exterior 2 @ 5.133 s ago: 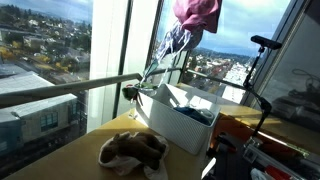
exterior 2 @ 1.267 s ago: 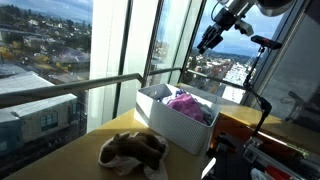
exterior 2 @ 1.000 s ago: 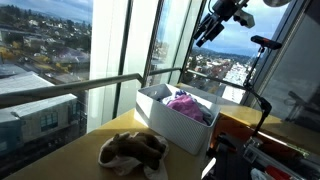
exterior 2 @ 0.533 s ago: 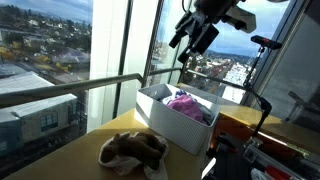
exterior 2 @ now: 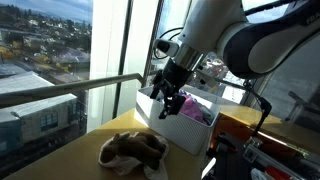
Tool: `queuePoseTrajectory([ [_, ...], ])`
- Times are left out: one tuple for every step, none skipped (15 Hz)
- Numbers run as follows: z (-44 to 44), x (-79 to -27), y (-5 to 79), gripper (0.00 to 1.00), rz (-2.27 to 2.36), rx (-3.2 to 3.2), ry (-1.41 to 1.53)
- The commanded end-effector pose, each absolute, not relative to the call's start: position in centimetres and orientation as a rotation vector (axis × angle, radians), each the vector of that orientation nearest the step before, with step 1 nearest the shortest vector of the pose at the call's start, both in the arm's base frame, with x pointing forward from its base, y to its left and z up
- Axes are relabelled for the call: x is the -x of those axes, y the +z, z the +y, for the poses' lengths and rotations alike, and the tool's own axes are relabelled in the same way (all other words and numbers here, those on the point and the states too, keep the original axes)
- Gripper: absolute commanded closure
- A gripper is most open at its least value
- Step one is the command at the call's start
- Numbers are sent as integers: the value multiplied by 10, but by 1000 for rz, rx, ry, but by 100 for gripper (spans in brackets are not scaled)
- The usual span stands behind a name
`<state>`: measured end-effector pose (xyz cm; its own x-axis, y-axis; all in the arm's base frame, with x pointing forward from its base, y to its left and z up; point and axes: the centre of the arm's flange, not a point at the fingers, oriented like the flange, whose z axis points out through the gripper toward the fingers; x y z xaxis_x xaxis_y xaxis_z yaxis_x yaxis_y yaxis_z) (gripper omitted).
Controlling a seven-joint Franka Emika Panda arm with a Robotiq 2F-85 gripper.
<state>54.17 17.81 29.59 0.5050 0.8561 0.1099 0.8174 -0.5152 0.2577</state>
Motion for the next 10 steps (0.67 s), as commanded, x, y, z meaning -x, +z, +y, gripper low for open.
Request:
queuePoseTrajectory([
  [186,-572,236,0,1457,-2566,313],
  [189,-576,220,0,1461,-2572,302],
  [190,-579,207,0,1464,-2576,295],
  [191,-582,193,0,1465,-2583,284],
  [190,-584,179,0,1465,-2587,271],
  [188,-586,166,0,1467,-2589,254],
  [185,-587,155,0,1469,-2590,242],
  [181,-590,146,0,1465,-2594,233],
  [178,-593,138,0,1457,-2603,221],
  [174,-597,130,0,1444,-2614,210],
])
